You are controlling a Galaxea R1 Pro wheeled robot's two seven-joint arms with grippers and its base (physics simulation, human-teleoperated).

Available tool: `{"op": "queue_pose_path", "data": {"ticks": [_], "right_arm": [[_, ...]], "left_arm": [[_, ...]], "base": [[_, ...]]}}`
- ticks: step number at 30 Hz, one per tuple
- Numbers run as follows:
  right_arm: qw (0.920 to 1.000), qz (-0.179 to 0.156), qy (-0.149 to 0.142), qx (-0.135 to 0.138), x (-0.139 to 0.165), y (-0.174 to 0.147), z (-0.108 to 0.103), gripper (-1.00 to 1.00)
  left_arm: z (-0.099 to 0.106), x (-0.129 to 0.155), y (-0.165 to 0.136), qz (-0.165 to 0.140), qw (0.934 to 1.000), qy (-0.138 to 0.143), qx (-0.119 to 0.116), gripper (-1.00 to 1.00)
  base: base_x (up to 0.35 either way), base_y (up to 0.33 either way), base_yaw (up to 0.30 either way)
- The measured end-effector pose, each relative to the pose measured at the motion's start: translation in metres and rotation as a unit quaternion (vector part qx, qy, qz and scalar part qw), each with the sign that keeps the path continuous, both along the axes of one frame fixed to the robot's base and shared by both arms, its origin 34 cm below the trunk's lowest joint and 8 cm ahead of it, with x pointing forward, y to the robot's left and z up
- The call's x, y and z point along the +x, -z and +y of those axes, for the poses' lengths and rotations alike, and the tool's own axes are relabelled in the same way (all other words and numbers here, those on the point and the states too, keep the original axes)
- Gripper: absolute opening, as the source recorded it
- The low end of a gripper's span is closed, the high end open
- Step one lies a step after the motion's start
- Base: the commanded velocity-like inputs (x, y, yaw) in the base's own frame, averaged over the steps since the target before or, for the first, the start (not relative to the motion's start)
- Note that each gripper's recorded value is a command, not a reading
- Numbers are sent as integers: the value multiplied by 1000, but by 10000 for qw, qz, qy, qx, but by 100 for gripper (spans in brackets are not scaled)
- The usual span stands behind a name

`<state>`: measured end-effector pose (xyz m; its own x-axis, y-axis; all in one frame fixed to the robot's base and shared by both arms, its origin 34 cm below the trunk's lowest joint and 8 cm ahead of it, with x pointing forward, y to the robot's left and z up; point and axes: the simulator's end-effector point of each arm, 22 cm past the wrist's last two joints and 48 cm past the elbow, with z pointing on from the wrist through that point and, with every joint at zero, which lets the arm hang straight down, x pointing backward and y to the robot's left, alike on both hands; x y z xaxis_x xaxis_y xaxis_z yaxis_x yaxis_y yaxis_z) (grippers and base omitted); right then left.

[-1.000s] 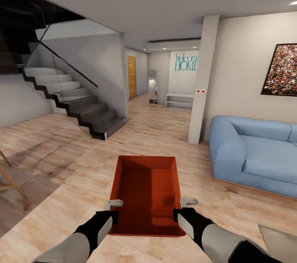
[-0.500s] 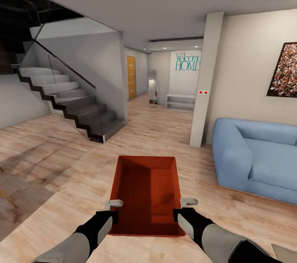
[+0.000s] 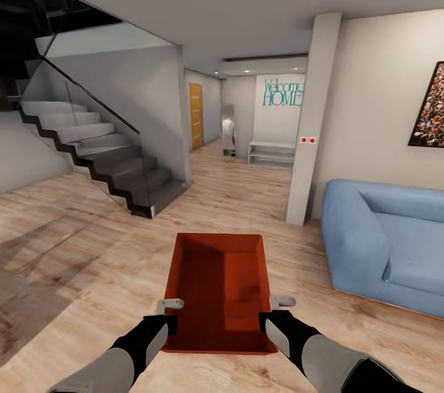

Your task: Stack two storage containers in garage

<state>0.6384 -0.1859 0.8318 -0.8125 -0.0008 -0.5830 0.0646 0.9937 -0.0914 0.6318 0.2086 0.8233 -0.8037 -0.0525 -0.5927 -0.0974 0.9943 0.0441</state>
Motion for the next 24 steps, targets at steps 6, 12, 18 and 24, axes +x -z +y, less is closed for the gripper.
{"op": "queue_pose_path", "data": {"ticks": [6, 12, 18, 24], "right_arm": [[10000, 16, -1, -1, -1, 0, 0, -100], [10000, 10, 1, 1, 0, 0, 0, -100], [10000, 16, -1, -1, -1, 0, 0, -100], [10000, 16, -2, -2, -1, 0, 0, -100]], "left_arm": [[0, -1, 0, 16, 10000, -1, 0, -100], [0, 0, 0, 11, 10000, 1, 3, -100], [0, -1, 0, 16, 10000, 0, 1, -100], [0, -1, 0, 17, 10000, -2, 0, -100]], "base": [[322, 0, 0], [322, 0, 0], [322, 0, 0], [322, 0, 0]]}}
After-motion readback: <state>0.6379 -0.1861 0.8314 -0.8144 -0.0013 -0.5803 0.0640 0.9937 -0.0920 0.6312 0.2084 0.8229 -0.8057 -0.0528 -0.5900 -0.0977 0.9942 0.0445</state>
